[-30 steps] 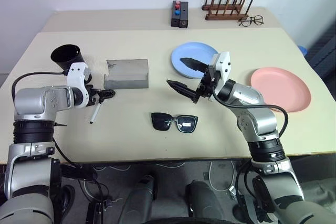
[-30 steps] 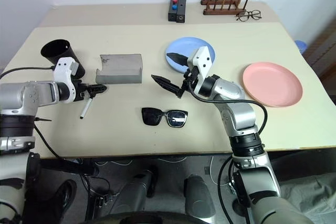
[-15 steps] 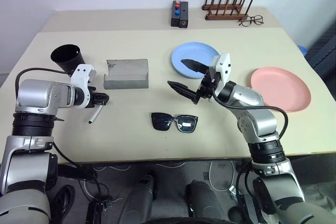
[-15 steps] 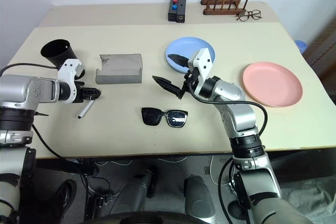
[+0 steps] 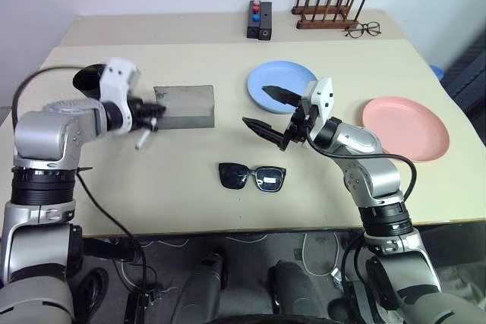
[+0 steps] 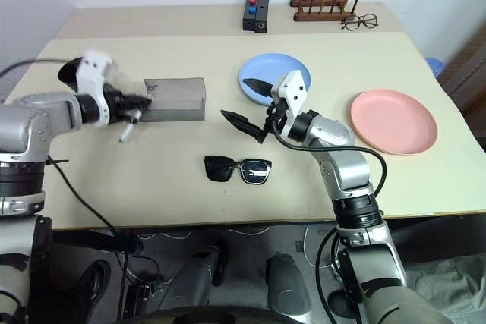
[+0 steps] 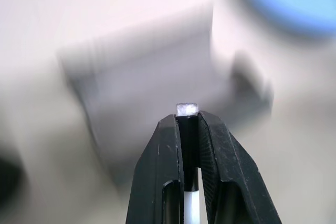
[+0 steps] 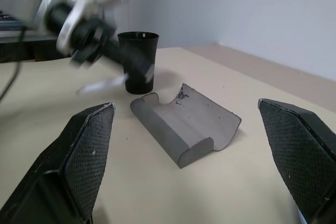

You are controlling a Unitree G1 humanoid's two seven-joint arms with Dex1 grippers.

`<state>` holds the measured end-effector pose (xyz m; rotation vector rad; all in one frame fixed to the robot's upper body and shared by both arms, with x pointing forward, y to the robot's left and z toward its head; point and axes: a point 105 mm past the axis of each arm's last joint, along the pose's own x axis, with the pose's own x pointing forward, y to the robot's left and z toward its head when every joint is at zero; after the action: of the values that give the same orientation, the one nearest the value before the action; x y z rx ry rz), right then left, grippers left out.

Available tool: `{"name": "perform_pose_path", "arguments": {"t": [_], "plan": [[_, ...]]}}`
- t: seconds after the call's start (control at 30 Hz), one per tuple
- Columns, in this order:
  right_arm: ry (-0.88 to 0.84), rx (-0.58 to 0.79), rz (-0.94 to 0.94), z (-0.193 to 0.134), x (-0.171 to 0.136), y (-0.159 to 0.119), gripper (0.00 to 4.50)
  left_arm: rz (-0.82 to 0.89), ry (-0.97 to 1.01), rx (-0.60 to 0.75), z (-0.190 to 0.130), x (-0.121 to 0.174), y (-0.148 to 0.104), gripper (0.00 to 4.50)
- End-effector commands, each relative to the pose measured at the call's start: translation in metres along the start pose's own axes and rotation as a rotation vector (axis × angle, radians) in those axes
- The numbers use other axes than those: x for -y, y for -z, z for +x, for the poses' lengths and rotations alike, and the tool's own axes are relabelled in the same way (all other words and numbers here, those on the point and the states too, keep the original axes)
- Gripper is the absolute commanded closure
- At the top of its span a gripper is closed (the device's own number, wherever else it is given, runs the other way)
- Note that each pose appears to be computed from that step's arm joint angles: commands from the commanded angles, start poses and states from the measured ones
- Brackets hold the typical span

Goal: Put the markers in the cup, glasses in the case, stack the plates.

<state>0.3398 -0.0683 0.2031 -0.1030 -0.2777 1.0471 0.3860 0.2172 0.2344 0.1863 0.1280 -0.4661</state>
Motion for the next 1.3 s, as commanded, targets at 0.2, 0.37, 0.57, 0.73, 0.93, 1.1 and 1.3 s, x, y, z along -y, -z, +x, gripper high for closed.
{"name": "perform_pose_path", "arguments": {"t": [0.2,0.37,0.57,0.73,0.93,1.1,1.3], "plan": [[-0.002,0.079,-0.012,0.003,0.001,-0.019,0.0,0.119,-0.213,0.488,-0.028,-0.051,-0.085,4.46],[-0.011,0.078,-0.006,0.003,-0.001,-0.019,0.0,0.124,-0.402,0.693,-0.058,-0.095,-0.1,4.46],[-0.006,0.068,-0.011,0.0,-0.001,-0.019,0.0,0.125,-0.399,0.736,-0.064,-0.108,-0.077,4.46],[-0.005,0.061,-0.011,-0.001,-0.002,-0.019,0.0,0.047,-0.469,0.746,-0.068,-0.123,-0.05,4.46],[-0.008,0.056,-0.009,-0.002,-0.004,-0.019,0.0,0.03,-0.457,0.727,-0.062,-0.121,-0.024,4.46],[-0.008,0.053,-0.01,-0.003,-0.005,-0.02,0.0,0.027,-0.443,0.708,-0.057,-0.118,-0.013,4.46],[-0.005,0.047,-0.012,-0.004,-0.005,-0.019,0.0,0.023,-0.443,0.685,-0.054,-0.116,-0.003,4.46]]}}
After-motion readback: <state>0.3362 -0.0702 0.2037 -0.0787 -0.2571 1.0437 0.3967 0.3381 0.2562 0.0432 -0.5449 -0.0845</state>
